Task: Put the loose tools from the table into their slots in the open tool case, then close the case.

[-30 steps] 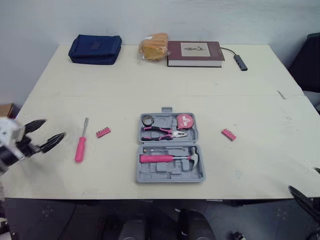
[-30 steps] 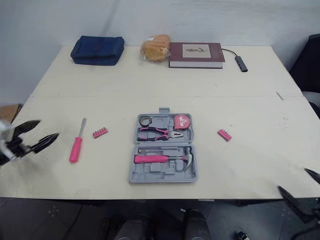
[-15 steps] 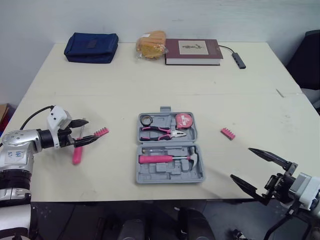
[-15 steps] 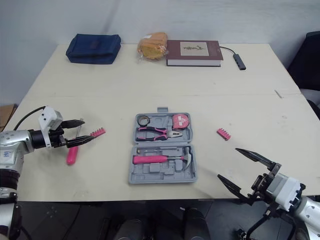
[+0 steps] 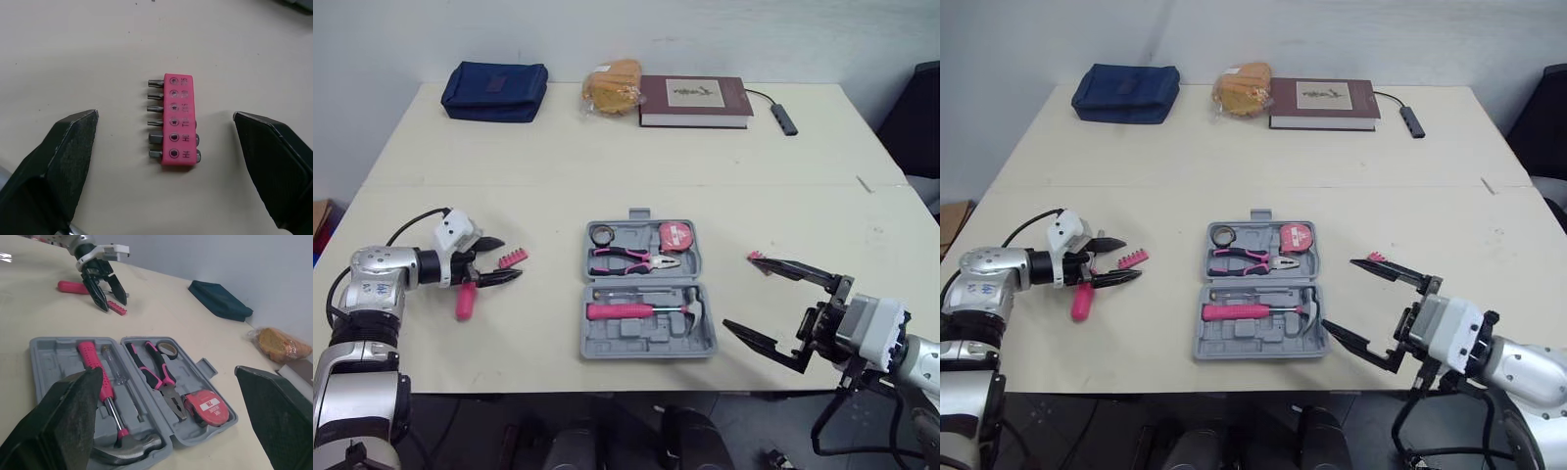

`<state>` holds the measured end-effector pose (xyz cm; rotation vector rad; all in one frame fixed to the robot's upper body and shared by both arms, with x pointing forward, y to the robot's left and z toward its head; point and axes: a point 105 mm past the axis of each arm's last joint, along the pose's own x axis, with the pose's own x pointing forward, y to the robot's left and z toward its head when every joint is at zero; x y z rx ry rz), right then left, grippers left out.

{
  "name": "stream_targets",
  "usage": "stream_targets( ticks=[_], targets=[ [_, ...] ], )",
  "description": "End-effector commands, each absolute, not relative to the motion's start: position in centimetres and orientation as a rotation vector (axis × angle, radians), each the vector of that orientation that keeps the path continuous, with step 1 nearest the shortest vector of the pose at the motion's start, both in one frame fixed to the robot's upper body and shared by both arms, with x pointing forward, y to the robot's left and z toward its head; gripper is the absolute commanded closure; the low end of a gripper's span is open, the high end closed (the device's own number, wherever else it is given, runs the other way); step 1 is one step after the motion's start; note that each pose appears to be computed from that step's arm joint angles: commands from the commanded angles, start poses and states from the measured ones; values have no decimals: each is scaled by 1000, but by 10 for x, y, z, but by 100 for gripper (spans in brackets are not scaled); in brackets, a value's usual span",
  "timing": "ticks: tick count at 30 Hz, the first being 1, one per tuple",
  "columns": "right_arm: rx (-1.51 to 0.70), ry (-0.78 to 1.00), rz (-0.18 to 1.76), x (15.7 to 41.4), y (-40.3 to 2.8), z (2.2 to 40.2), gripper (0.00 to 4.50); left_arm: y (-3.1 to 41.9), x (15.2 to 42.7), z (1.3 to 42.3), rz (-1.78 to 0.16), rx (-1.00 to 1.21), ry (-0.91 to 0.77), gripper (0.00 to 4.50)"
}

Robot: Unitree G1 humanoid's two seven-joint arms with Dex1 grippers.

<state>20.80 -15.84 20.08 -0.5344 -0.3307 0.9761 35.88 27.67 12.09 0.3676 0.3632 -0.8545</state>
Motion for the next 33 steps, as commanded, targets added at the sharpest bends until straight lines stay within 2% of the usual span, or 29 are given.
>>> stream_targets(
  ticks=[1, 6, 7, 10, 15, 16, 21, 27, 30, 33],
  targets=[
    [-554, -367, 970, 204, -155, 213, 0, 287, 356, 113, -823, 382, 417, 3],
    [-556, -367, 954, 207, -154, 217, 0, 288, 352, 105, -831, 363, 452, 3],
    [-557, -367, 951, 207, -154, 217, 0, 289, 351, 104, -828, 370, 456, 28],
    [-557, -367, 945, 209, -155, 218, 0, 286, 351, 100, -834, 370, 458, 122],
    [-556, -365, 944, 212, -155, 219, 0, 285, 348, 97, -836, 351, 447, 374],
    [-554, -363, 947, 213, -155, 219, 0, 285, 347, 98, -836, 337, 431, 386],
    [-559, -360, 950, 218, -157, 220, 0, 270, 345, 115, -899, 287, 288, 386],
    [-559, -336, 962, 216, -159, 216, 0, 260, 348, 148, -926, 326, 129, 386],
    [-564, -319, 949, 215, -163, 215, 0, 239, 337, 174, -1049, 407, 38, 386],
    [-559, -287, 949, 209, -168, 213, 0, 212, 319, 182, -1199, 491, 47, 386]
  ],
)
